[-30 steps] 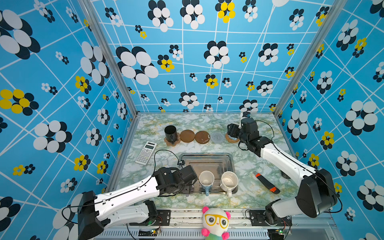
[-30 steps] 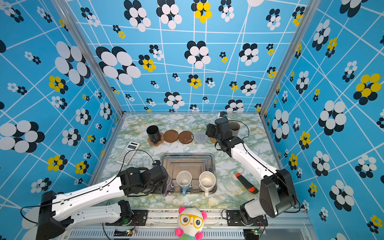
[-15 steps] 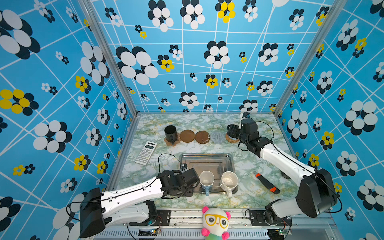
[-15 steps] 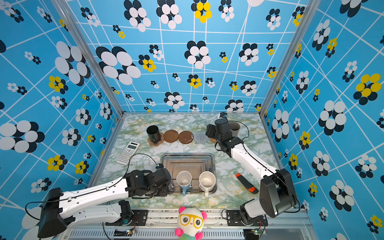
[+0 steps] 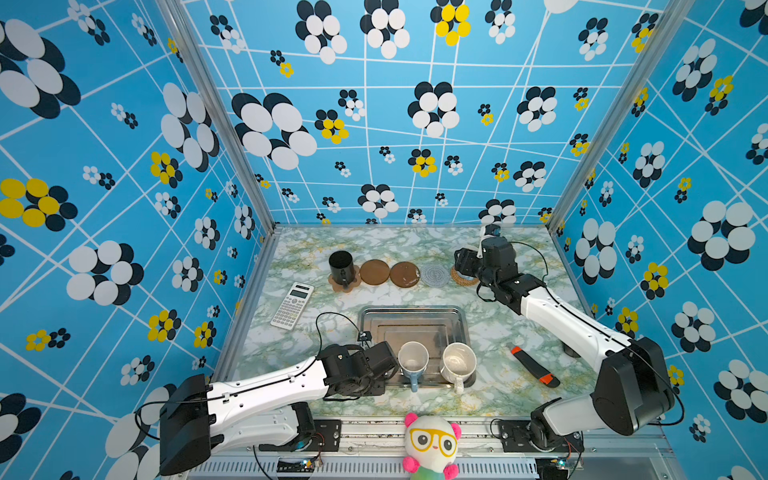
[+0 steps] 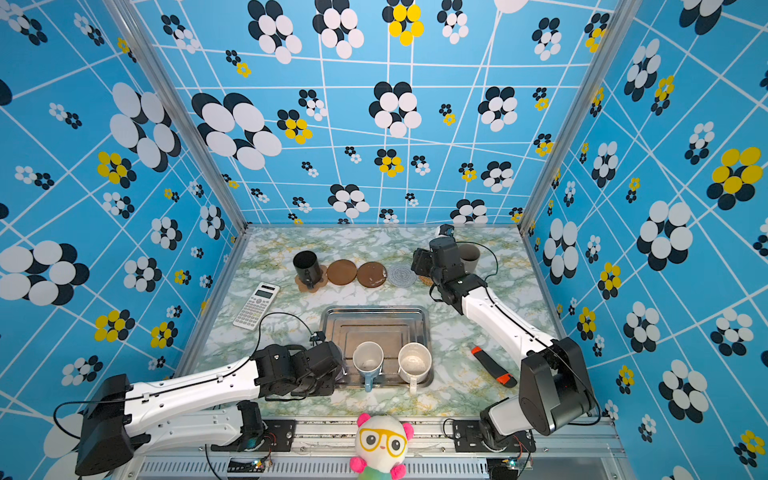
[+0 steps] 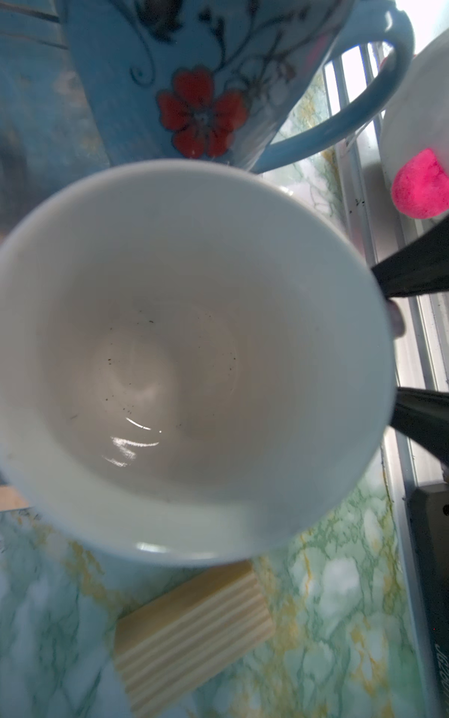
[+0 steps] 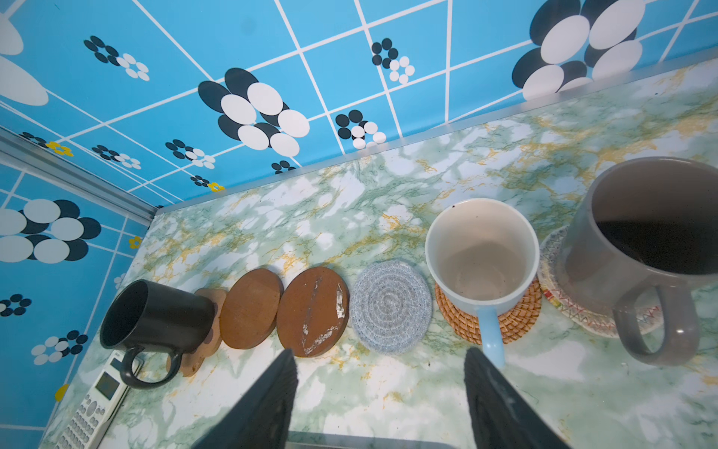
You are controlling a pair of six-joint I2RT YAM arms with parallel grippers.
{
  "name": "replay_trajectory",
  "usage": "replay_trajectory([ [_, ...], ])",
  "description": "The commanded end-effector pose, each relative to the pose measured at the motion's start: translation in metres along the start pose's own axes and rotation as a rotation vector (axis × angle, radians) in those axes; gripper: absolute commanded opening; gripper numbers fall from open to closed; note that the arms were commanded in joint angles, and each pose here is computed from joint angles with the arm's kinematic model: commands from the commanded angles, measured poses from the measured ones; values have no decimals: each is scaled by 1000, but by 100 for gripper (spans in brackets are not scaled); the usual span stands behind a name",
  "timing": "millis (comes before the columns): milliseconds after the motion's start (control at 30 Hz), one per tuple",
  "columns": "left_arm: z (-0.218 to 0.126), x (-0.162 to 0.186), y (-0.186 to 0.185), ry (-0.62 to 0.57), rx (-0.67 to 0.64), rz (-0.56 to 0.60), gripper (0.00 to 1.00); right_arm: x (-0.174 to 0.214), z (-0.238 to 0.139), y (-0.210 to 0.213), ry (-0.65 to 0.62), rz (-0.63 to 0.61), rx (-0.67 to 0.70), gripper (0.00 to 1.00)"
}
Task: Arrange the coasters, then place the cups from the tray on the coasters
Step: 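Lower the left gripper onto the rim of the white mug with purple handle, then close the left gripper on the purple-handled mug rim and lift it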
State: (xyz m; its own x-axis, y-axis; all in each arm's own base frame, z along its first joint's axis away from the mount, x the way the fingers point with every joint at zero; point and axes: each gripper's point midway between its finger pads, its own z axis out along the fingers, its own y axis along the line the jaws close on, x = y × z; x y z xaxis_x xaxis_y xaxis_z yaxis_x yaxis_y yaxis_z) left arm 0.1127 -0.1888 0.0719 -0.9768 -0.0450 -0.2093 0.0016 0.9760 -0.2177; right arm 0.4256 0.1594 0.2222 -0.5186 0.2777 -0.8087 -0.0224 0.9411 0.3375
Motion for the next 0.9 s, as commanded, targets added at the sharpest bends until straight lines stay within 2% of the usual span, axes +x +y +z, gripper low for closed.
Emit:
replay_trajectory([
  [0, 9, 1, 7, -13, -28, -8, 37, 2, 3, 3, -1, -8, -10, 70],
  [867, 27, -8, 16, -73, -91, 8, 24, 7, 13, 7, 24, -8, -21, 70],
])
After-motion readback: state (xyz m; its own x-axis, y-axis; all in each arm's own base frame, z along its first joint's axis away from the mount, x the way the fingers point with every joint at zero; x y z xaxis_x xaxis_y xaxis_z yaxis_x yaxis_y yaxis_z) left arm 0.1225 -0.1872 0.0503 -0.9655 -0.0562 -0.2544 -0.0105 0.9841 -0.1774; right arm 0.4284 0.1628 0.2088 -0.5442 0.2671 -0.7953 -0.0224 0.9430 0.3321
